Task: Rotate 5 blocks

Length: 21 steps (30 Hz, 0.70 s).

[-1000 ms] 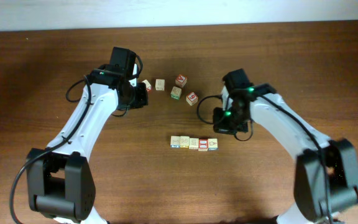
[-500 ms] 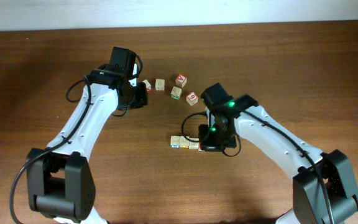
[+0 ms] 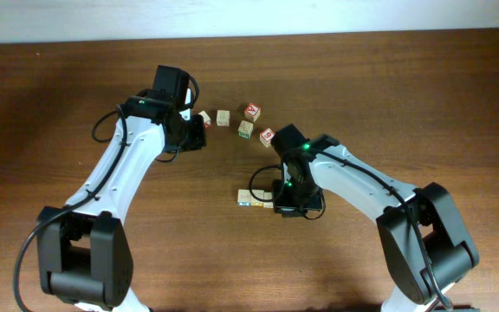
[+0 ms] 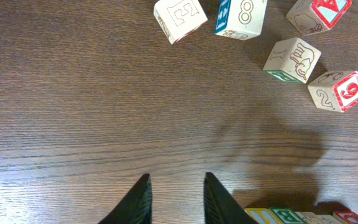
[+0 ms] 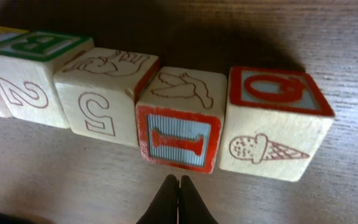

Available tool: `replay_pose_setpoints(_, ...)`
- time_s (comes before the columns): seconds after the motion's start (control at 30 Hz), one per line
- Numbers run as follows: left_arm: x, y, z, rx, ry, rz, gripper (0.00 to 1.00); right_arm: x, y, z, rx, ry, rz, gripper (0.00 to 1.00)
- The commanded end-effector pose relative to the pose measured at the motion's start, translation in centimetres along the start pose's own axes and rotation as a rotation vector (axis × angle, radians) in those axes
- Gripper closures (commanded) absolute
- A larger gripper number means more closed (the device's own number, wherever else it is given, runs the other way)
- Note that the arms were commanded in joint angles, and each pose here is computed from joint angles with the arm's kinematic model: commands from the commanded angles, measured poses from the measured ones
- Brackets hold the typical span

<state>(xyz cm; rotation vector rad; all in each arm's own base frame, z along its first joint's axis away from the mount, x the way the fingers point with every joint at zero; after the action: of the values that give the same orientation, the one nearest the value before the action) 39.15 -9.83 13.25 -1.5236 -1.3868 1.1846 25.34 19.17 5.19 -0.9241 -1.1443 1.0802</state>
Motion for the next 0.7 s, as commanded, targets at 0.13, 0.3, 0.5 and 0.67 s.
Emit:
replay_pose_setpoints(0.13,0.1,-0.3,-0.5,-0.017,0.009,-0.007,0.70,0.2,0.3,-0.4,-0.022,-0.008,0.003,0.95)
replay_pose_setpoints(0.3,0.1,-0.3,-0.5,-0.016,0.010,-0.006,0.69,0.1,0.3,-0.7,-0.036,-0.007,0.006,0.95)
replay_pose_setpoints(0.5,0.0,-0.3,-0.4,-0.011,0.011,-0.004,0.70,-0.3,0.1,-1.1,-0.043,0.001,0.000,0.95)
replay_pose_setpoints(0.67,0.0,-0.3,-0.4,-0.009,0.011,-0.005,0.69,0.0,0.0,-0.9,-0.031,-0.011,-0.012,0.96)
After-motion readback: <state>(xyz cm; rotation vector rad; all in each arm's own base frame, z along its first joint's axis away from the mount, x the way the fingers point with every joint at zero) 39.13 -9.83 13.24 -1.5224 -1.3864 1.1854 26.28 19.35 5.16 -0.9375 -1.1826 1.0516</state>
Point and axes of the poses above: each gripper's point midway between its finger pads, its own y axis out along the fingers, its own x axis along the line the jaws close on, z = x × y, the point moved 3 cm from there along -y, back along the fingers, and after that the axes turned 2 degrees about y, right-handed, at the moved point
